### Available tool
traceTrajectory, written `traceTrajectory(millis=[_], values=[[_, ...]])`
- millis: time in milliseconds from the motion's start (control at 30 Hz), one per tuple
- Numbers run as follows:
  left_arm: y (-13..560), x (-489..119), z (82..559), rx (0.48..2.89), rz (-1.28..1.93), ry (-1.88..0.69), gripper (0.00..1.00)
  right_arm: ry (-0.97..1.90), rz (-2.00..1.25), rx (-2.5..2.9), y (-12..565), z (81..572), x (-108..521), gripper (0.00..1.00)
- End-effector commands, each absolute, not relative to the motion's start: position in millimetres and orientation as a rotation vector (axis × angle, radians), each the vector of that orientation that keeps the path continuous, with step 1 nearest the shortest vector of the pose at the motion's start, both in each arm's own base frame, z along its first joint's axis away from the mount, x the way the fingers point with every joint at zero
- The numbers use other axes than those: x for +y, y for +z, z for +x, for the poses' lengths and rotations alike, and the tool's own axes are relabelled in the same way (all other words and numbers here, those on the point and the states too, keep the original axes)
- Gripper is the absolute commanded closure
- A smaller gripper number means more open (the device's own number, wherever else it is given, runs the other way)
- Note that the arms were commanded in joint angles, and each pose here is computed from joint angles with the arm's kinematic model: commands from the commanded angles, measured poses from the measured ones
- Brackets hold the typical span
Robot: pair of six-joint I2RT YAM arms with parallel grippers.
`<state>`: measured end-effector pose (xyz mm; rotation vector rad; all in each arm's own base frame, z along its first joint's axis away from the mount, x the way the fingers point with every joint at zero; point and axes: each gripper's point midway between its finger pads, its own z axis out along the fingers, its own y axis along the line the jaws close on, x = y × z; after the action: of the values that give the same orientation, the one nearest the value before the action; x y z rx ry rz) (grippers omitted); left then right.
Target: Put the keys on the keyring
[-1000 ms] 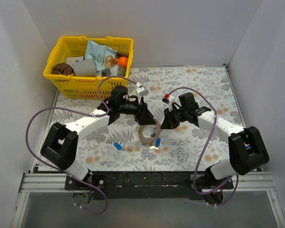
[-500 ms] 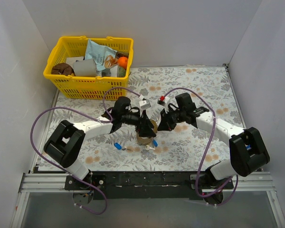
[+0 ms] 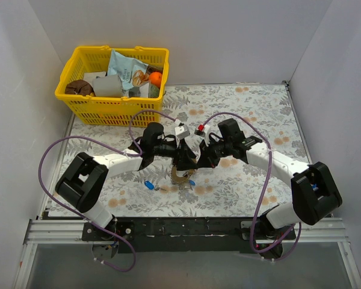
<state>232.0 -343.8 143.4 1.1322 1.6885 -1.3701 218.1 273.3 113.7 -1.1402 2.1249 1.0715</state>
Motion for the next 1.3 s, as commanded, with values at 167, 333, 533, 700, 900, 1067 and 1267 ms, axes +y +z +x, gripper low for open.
traceTrajectory(millis=[167,333,533,700,900,1067,1267], values=[[146.4,-328.8,238.7,1.665,1.062,-1.341,0.47,1.090,-1.151,2.000,138.2,219.5,280.3,0.99],[155.4,-316.6,235.5,1.599,1.012,-1.397,0.47,1.109,-1.141,1.998,135.4,216.1,280.4,0.99],[163.6,-311.6,229.3,1.529,0.996,-1.438,0.48,1.143,-1.127,1.970,137.5,211.6,281.9,0.99],[165.7,-310.7,227.2,1.491,0.990,-1.449,0.48,1.154,-1.122,1.942,141.0,210.0,282.7,0.99],[159.6,-311.3,226.4,1.493,0.973,-1.470,0.51,1.148,-1.114,1.938,143.2,211.1,282.8,0.99],[152.2,-312.4,227.3,1.516,0.955,-1.490,0.51,1.140,-1.107,1.930,145.4,211.4,281.6,0.99],[148.7,-313.2,227.2,1.521,0.952,-1.504,0.51,1.141,-1.107,1.923,147.5,211.9,282.5,0.99]])
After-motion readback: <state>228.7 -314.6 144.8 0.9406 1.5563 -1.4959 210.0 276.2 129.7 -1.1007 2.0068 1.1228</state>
